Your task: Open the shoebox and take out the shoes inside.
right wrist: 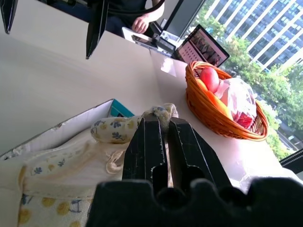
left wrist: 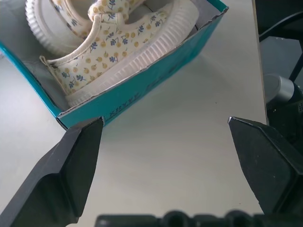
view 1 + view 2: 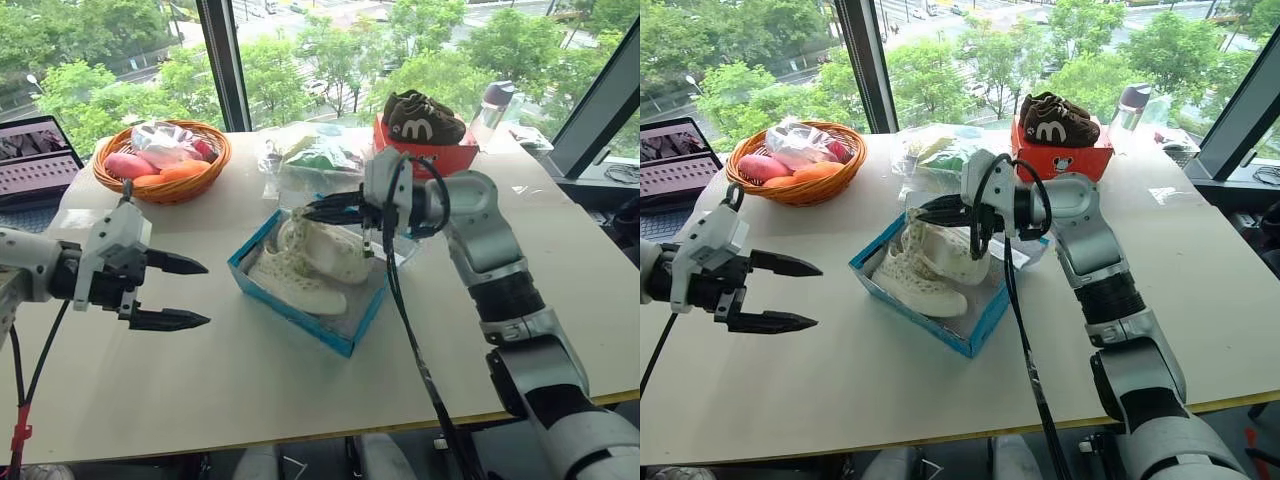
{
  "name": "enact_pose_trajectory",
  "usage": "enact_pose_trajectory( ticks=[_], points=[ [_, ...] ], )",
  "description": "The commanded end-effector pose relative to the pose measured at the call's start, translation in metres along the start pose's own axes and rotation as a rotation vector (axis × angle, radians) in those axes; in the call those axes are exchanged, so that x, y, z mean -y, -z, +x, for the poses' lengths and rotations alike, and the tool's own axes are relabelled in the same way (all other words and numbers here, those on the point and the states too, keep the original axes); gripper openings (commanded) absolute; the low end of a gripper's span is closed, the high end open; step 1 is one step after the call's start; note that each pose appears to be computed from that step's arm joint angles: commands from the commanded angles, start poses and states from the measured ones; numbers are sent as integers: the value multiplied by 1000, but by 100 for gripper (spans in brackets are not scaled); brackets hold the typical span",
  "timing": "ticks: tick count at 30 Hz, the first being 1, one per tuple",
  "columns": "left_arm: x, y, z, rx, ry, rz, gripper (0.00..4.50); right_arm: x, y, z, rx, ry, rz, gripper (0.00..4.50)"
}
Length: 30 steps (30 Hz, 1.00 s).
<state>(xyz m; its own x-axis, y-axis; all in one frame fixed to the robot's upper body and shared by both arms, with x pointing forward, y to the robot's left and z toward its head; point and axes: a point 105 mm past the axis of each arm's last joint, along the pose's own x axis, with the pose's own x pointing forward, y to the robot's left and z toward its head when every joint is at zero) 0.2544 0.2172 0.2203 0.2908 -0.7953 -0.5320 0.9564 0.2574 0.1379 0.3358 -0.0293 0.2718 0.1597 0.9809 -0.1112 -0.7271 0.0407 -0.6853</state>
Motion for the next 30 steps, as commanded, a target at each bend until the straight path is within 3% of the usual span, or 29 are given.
enact_pose_trajectory(
  ticks=[1,6,16,20,24,30],
  points=[
    [-1,-6,-3,7,-12,34,450,14,-25,-4,83,51,-38,4],
    [0,-6,-2,11,-8,36,450,5,-16,-2,60,20,-38,4],
    [0,-6,1,23,4,35,450,57,-33,-53,-1,190,-41,4],
    [-2,-8,7,41,24,41,450,85,-36,-95,-73,357,-13,4],
    [-8,-5,16,43,37,46,450,108,4,-172,-214,693,279,4],
    [-16,-3,28,40,73,58,450,88,35,-228,-230,892,478,4]
  ],
)
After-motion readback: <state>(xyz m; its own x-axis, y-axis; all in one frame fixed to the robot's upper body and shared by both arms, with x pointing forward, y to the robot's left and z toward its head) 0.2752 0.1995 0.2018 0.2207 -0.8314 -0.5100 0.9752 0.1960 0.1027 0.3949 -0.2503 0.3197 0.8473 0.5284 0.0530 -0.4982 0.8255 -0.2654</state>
